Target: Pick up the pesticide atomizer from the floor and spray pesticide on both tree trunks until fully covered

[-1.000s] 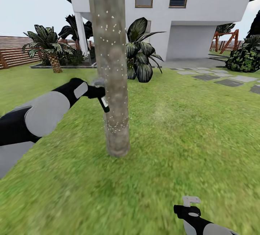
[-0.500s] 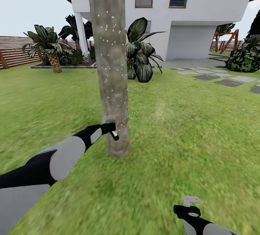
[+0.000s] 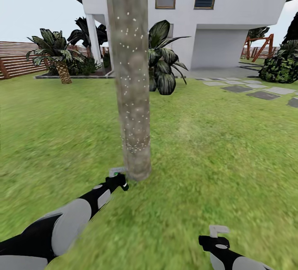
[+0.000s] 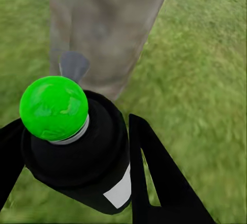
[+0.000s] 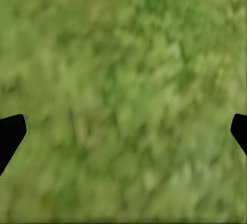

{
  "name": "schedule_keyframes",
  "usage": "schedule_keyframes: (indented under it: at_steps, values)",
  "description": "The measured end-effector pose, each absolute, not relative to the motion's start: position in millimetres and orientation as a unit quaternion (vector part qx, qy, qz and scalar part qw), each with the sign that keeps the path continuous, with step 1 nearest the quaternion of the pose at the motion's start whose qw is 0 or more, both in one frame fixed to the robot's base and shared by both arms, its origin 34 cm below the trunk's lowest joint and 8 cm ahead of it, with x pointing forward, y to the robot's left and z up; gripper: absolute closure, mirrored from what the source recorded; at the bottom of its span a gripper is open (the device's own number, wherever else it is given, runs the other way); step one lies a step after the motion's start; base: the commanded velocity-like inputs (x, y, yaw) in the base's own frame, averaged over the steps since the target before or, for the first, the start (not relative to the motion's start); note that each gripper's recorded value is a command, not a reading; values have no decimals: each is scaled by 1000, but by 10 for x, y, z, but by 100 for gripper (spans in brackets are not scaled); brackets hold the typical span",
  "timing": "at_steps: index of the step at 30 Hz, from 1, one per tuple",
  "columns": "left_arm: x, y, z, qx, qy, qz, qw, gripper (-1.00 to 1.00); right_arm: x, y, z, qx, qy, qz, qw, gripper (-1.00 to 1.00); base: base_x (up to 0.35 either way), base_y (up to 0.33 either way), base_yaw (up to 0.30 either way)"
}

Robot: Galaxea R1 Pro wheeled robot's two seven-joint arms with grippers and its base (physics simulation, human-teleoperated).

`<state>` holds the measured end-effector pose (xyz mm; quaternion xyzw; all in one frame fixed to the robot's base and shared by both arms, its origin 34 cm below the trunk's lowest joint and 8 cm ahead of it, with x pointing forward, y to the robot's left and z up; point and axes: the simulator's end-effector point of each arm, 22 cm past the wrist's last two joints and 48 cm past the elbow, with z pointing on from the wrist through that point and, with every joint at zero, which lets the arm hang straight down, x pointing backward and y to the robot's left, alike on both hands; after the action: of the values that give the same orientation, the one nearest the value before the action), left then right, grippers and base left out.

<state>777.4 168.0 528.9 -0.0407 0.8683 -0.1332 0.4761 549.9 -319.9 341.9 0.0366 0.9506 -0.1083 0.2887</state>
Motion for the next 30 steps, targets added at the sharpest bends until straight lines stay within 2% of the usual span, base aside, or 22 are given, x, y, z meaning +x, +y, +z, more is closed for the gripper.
schedule_keyframes:
  at_steps: [8,22,30]
  values:
    - [7788,2070,5254,-48,870,-109,478,100,5493,-3188,3413,37,951,-107,288,-100,77,335,0]
    - [7791,2055,5268,-43,869,-115,479,100,5492,-3162,3412,37,951,-106,287,-100,120,349,-2]
    - [7702,1726,5273,53,868,-148,471,100,5491,-3152,3410,37,951,-105,287,-100,91,350,-229]
